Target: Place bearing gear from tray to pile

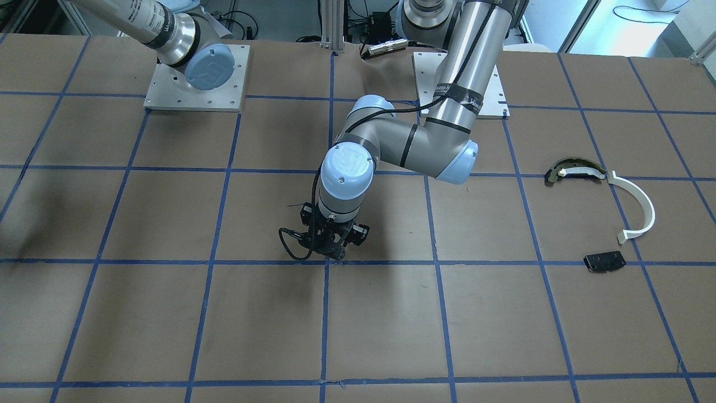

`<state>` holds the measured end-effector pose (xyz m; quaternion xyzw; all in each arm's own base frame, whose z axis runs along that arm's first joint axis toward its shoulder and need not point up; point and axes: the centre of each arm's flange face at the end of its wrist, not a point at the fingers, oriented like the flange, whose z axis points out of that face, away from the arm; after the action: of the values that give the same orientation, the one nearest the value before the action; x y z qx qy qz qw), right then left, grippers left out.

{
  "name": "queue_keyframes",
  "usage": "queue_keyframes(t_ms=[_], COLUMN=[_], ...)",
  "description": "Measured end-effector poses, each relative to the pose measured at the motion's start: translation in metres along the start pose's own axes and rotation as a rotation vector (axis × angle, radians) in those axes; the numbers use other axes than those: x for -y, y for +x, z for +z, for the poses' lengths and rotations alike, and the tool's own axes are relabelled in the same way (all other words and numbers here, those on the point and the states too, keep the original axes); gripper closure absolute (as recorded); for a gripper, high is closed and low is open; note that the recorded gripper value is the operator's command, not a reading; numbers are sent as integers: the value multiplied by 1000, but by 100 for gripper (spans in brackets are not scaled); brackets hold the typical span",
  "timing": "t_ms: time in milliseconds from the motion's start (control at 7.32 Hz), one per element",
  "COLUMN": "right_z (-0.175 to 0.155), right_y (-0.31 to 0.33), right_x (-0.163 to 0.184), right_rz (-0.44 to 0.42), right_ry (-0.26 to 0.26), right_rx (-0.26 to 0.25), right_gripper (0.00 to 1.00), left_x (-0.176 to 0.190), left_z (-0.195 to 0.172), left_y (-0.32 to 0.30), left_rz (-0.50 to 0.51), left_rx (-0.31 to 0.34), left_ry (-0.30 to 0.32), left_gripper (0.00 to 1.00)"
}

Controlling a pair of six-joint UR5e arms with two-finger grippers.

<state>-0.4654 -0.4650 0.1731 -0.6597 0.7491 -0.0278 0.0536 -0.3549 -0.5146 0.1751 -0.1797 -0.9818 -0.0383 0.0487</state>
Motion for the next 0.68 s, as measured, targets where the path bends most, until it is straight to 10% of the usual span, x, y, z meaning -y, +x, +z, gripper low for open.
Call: queue_keyframes(t_ms=[410,683], right_z=[-1,-1], right_y=[-1,-1], right_x=[-2,-2], right_rz=[-15,-17], right_ry=[-18,-22], right_rx=[12,14], right_gripper=[41,73], left_x=[0,0], left_z=[4,9], left_y=[0,1], left_rz=[1,4], left_rx=[1,1], left_ry=[-8,-16], left_gripper=[47,100])
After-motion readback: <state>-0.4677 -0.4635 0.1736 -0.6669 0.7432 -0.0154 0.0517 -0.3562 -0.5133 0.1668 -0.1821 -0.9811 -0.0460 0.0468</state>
